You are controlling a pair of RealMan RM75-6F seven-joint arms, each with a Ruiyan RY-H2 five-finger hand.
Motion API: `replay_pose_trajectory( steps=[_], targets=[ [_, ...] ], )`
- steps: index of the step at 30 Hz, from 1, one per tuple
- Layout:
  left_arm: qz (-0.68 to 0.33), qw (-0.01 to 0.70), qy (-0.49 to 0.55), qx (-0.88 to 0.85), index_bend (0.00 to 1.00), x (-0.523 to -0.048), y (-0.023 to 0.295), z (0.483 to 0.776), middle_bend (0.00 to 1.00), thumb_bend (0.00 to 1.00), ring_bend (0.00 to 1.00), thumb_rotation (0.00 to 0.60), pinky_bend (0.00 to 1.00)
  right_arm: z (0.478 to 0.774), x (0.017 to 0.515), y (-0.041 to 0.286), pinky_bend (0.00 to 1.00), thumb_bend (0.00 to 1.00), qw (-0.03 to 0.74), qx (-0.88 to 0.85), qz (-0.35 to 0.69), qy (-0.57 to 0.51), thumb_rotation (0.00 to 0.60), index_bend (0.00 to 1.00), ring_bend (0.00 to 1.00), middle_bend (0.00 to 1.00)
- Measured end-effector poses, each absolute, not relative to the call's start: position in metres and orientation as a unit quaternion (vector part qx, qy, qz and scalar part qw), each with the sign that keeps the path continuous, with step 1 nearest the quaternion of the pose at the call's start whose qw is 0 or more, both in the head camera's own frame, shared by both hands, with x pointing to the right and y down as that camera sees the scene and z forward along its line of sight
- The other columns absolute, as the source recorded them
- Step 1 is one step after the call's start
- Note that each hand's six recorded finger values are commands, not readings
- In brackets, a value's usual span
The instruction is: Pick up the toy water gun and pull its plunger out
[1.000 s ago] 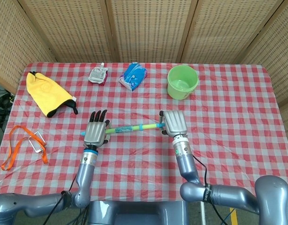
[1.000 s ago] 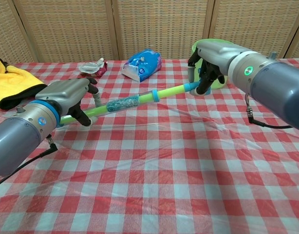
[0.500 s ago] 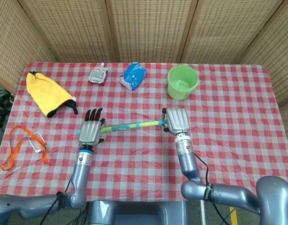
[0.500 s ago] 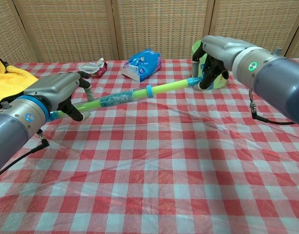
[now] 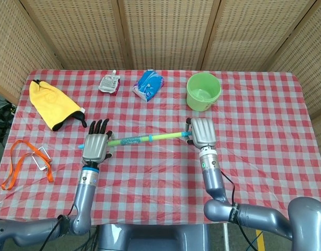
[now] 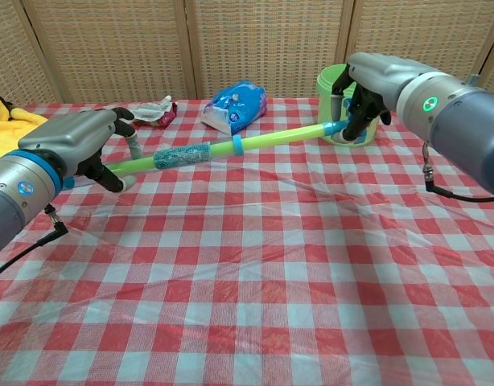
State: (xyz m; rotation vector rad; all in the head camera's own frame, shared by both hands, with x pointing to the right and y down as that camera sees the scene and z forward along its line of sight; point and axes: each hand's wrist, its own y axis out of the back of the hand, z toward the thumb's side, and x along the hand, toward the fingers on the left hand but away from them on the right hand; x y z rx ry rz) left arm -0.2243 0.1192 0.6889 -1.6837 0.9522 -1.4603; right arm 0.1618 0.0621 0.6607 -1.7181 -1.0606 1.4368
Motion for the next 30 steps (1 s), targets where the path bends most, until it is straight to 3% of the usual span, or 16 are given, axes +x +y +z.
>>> replay_pose_trajectory(
  steps=[30],
  targets=[
    [-0.572,0.363,0.37,-0.636,0.55,-0.255,0.118,0.684,0.0,0.54,0.0,0.6,0.0,0.666,0.203,0.051,0.74,0.54,0.325,-0.605,0.588,-0.426,0.6,0.8,0.98,1.0]
  ],
)
